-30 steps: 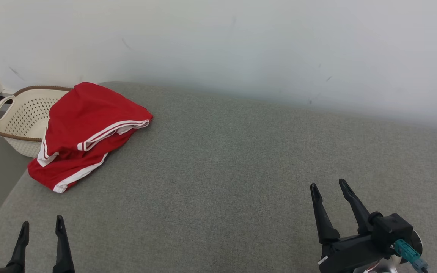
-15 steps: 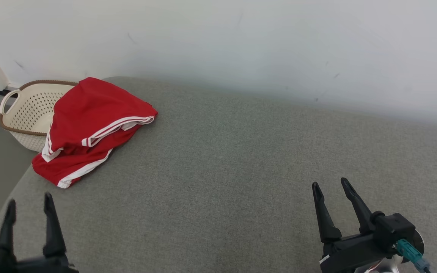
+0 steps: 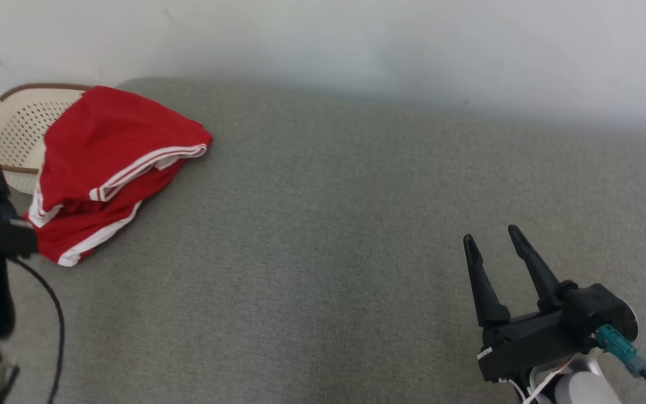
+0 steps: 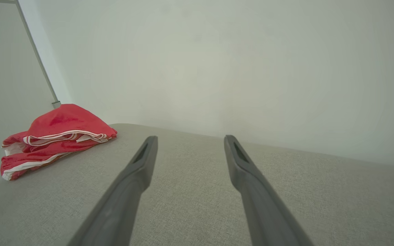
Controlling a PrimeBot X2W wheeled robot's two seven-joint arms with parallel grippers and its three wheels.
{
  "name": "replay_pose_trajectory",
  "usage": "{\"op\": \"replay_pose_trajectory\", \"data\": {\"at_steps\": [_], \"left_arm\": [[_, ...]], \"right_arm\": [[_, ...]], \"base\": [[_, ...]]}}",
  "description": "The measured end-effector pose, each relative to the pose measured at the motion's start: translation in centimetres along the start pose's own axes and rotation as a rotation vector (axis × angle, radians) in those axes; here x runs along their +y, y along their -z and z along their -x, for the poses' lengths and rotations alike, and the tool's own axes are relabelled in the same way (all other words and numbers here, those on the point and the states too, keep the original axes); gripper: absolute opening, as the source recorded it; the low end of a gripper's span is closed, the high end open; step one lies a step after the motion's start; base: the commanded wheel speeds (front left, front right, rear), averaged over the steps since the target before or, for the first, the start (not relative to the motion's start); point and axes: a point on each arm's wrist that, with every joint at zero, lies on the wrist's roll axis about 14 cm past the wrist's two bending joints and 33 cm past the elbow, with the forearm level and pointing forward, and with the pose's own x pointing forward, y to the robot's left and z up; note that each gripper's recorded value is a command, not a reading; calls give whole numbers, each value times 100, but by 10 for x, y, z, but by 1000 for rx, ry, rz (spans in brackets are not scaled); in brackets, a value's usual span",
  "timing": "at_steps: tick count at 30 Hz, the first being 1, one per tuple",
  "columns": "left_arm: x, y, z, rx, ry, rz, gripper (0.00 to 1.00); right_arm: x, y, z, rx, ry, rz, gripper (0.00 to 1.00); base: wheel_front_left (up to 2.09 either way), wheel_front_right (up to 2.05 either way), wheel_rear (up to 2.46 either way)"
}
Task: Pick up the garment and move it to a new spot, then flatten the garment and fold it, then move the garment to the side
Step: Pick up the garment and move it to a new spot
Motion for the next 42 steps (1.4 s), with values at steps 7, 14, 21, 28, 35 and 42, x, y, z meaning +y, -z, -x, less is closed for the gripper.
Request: {"op": "replay_pose_trajectory", "data": {"at_steps": [7, 14, 21, 28, 35, 42], "left_arm": [[-3, 101, -41, 303, 1, -1, 100], [-4, 219, -23, 646, -15, 3, 100], [-9, 299, 8, 884, -33, 1, 100], [-15, 345, 29, 993, -36, -12, 0], [-15, 333, 6, 870, -19, -51, 0], [-22, 268, -45, 582, -13, -12, 0]], "right_arm": [[-22, 17, -5, 28, 19, -1, 100], [-47, 39, -3, 74, 57, -4, 100], [-65, 60, -4, 113, 78, -10, 100], [-79, 85, 4, 170, 108, -23, 100], [-85, 86, 7, 176, 125, -20, 100], [-78, 67, 5, 133, 124, -15, 100]], "base": [[0, 0, 0], [0, 0, 0], [0, 0, 0], [0, 0, 0], [0, 0, 0], [0, 0, 0]]}}
